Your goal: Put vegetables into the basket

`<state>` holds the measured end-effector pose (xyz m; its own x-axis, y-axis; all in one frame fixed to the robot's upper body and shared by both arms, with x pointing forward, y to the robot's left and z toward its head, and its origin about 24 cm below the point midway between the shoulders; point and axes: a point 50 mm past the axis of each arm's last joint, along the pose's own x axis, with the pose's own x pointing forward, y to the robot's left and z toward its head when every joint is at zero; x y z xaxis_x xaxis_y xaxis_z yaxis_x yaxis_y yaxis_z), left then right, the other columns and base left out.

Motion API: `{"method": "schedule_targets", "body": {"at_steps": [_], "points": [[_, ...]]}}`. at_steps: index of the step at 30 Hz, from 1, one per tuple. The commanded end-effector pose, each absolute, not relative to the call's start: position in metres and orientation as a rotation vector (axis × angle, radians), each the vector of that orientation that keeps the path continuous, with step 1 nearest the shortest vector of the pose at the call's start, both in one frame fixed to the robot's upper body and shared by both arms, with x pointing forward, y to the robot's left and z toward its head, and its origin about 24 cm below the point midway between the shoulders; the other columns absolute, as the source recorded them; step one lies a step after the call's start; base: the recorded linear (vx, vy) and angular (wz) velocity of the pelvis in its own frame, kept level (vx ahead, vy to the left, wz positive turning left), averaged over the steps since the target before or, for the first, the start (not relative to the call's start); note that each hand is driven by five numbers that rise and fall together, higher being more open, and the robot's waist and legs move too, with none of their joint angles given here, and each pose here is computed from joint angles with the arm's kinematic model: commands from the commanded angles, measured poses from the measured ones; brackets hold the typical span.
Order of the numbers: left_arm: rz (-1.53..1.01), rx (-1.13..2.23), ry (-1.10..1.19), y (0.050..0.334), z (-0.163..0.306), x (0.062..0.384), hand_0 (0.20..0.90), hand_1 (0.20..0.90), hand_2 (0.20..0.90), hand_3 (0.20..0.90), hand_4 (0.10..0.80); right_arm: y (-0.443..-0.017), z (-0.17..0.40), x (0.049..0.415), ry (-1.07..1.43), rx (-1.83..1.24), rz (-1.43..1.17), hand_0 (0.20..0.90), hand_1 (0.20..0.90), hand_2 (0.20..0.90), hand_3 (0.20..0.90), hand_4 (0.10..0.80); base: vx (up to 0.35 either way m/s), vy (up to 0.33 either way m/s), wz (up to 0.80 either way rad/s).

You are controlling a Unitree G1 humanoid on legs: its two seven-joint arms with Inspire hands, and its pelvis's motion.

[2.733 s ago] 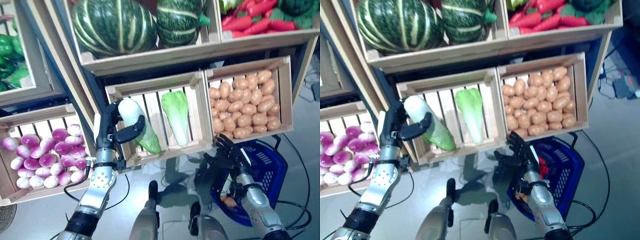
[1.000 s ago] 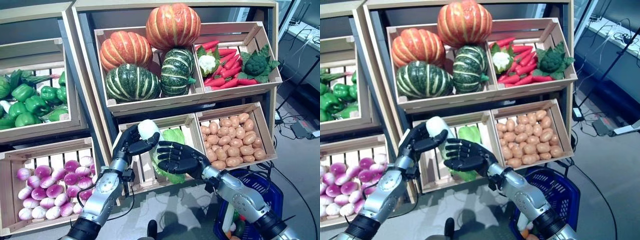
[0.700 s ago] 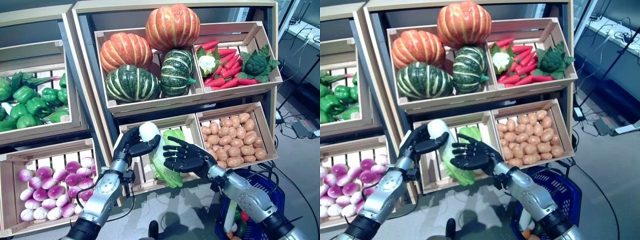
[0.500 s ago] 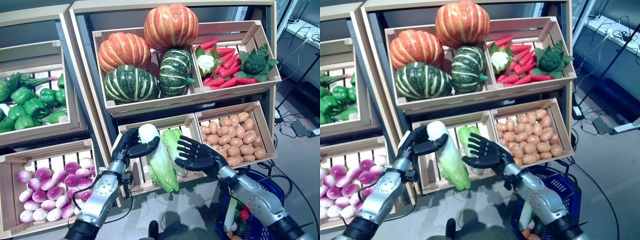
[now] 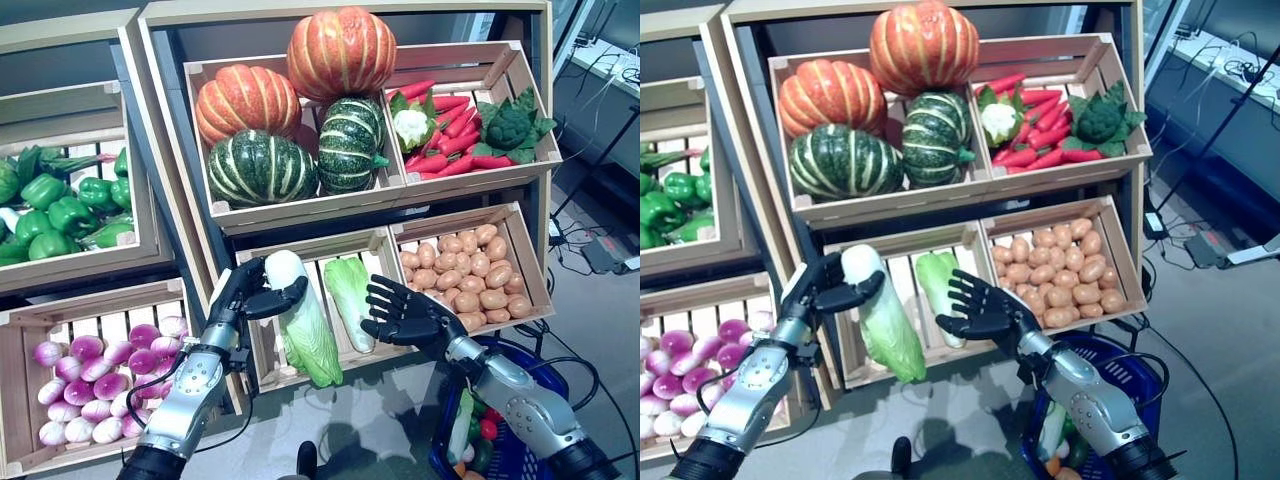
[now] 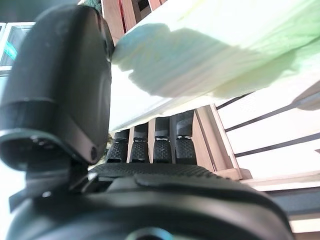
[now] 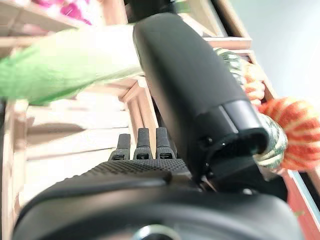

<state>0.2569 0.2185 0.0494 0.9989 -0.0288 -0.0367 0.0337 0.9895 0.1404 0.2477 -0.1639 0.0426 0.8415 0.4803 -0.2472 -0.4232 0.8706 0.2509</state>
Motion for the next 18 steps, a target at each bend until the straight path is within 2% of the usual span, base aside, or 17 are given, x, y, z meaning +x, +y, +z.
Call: {"method": "schedule_targets", "body": {"at_steps": [1, 18], "points": [[-0.043, 0.128, -0.261, 0.217, 0.109, 0.275, 0.300, 0.300, 0.300, 0.300, 0.400, -0.150, 0.068, 0.260, 0.152, 0.186, 0.534, 0.900, 0.900, 0.900, 0.900, 0.800, 0.000, 0.000, 0.00], [-0.098, -0.039, -0.262, 0.190, 0.109, 0.283, 0.300, 0.300, 0.300, 0.300, 0.400, -0.113, 0.051, 0.268, 0.288, 0.300, 0.573, 0.900, 0.900, 0.900, 0.900, 0.800, 0.000, 0.000, 0.00]]}}
